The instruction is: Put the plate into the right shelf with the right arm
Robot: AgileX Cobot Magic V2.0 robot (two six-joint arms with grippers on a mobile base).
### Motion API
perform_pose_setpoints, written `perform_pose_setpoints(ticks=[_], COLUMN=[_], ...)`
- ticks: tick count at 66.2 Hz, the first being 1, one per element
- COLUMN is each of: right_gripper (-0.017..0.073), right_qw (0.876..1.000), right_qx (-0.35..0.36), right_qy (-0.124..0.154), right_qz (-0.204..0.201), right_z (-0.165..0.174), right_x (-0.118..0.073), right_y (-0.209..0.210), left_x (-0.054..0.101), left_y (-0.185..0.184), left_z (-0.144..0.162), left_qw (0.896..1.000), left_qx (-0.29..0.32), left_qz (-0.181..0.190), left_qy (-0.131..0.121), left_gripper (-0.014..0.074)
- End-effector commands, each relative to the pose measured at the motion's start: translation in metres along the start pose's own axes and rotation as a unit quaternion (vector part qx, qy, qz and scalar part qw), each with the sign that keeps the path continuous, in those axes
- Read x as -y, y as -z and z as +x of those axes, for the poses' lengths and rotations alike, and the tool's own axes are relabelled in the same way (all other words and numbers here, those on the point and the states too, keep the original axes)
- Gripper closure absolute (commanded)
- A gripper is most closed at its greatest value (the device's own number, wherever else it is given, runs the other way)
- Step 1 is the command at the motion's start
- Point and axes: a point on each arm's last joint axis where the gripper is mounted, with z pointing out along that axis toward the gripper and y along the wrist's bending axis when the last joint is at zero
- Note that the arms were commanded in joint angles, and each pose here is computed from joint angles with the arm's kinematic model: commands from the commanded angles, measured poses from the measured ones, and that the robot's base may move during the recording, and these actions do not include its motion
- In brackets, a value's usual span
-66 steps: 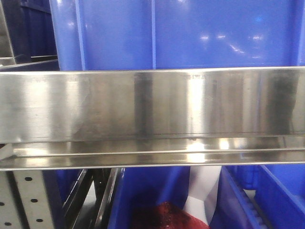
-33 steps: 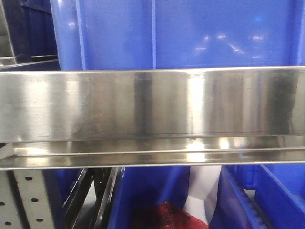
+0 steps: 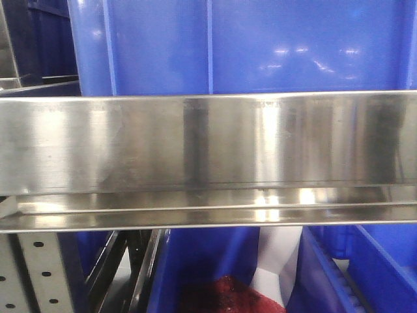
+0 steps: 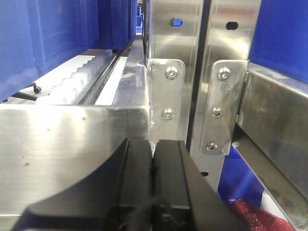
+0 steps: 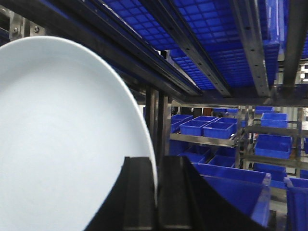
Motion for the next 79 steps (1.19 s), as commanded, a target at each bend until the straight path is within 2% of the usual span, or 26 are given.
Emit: perform_pose_setpoints(ticks=[1, 10, 23, 39, 55, 62, 74, 79], right_gripper=[0.049, 0.049, 0.049, 0.049, 0.0468, 0.0319, -0.0078, -0.0071], right_qw=[1.0, 0.999, 0.997, 0.994, 0.989, 0.986, 0.983, 0.983], right_qx=[0.004, -0.029, -0.065, -0.105, -0.138, -0.16, -0.178, -0.177], right_qy=[-0.007, -0.022, -0.036, -0.038, -0.034, -0.035, -0.037, -0.037], right_qz=[0.003, -0.002, 0.001, 0.016, 0.043, 0.043, 0.039, 0.038], right_z=[-0.027, -0.043, -0.047, -0.022, 0.015, 0.03, 0.037, 0.036], right_x=[0.001, 0.001, 0.005, 0.013, 0.025, 0.026, 0.026, 0.025], right_y=[-0.026, -0.07, -0.143, -0.22, -0.257, -0.264, -0.267, -0.265], left_x=[0.0, 0.0, 0.0, 0.0, 0.0, 0.0, 0.0, 0.0], left_y=[0.0, 0.0, 0.0, 0.0, 0.0, 0.0, 0.0, 0.0], left_z=[-0.005, -0.005, -0.005, -0.005, -0.005, -0.005, -0.005, -0.005], left_qw=[0.999, 0.999, 0.999, 0.999, 0.999, 0.999, 0.999, 0.999], left_qx=[0.041, 0.041, 0.041, 0.041, 0.041, 0.041, 0.041, 0.041], left_qz=[0.001, 0.001, 0.001, 0.001, 0.001, 0.001, 0.001, 0.001], left_qy=[0.004, 0.004, 0.004, 0.004, 0.004, 0.004, 0.004, 0.004], left_gripper=[0.064, 0.064, 0.064, 0.064, 0.064, 0.064, 0.064, 0.064])
